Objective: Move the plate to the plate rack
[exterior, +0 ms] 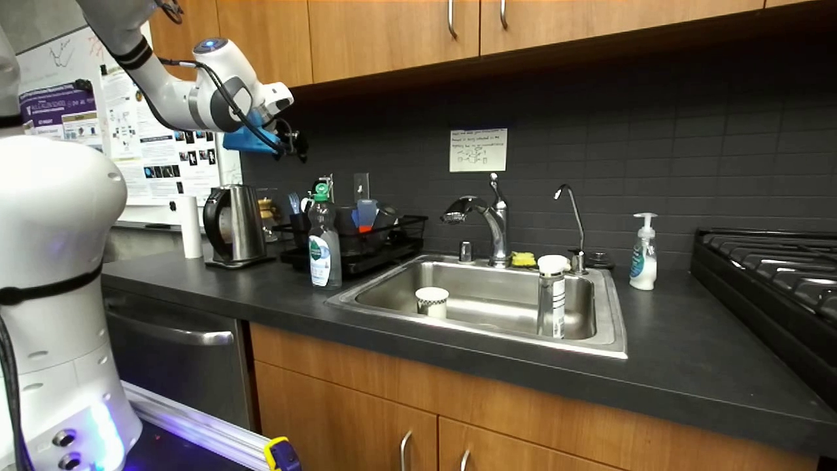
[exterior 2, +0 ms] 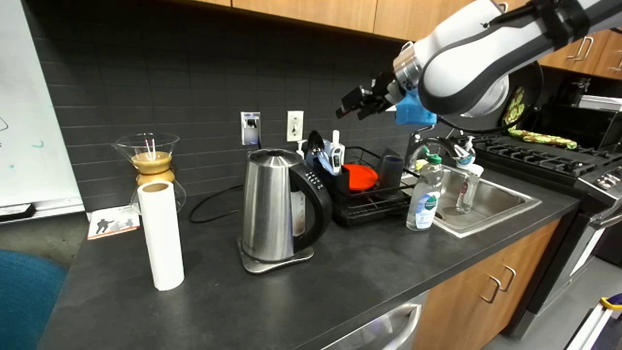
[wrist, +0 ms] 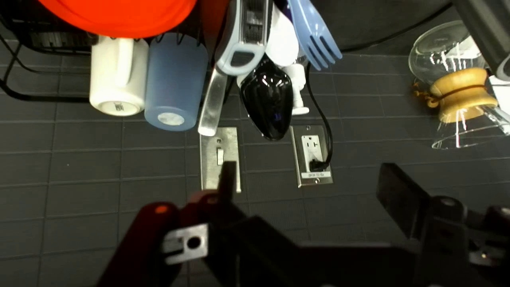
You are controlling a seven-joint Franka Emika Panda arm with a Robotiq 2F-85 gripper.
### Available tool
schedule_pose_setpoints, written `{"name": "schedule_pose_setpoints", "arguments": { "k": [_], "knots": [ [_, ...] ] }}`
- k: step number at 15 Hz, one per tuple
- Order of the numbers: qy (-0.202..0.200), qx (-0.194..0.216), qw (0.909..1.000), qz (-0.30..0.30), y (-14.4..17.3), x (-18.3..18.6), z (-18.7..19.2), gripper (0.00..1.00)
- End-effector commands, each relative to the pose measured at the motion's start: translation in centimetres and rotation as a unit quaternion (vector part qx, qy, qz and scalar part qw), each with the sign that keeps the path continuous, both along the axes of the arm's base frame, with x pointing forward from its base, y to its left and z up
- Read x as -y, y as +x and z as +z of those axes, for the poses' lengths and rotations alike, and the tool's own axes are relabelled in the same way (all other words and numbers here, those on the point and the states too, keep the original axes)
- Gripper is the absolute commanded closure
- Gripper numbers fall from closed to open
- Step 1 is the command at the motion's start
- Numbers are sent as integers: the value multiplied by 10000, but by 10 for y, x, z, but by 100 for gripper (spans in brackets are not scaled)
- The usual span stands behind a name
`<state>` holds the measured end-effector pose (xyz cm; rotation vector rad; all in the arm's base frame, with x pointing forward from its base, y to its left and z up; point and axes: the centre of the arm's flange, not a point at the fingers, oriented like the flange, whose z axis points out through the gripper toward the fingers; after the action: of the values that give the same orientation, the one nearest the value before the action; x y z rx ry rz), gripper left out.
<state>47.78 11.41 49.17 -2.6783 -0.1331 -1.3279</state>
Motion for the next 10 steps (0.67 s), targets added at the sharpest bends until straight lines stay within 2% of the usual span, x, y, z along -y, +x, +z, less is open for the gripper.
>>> {"name": "schedule_pose_setpoints", "arguments": {
  "k": [1,6,10],
  "knots": [
    [-184,-616,9976,-275,-19,-14,-3,0],
    [-421,-1410,9885,-351,-53,-22,-10,0],
    [-433,-1636,9848,-397,-72,-37,-6,0]
  ]
}}
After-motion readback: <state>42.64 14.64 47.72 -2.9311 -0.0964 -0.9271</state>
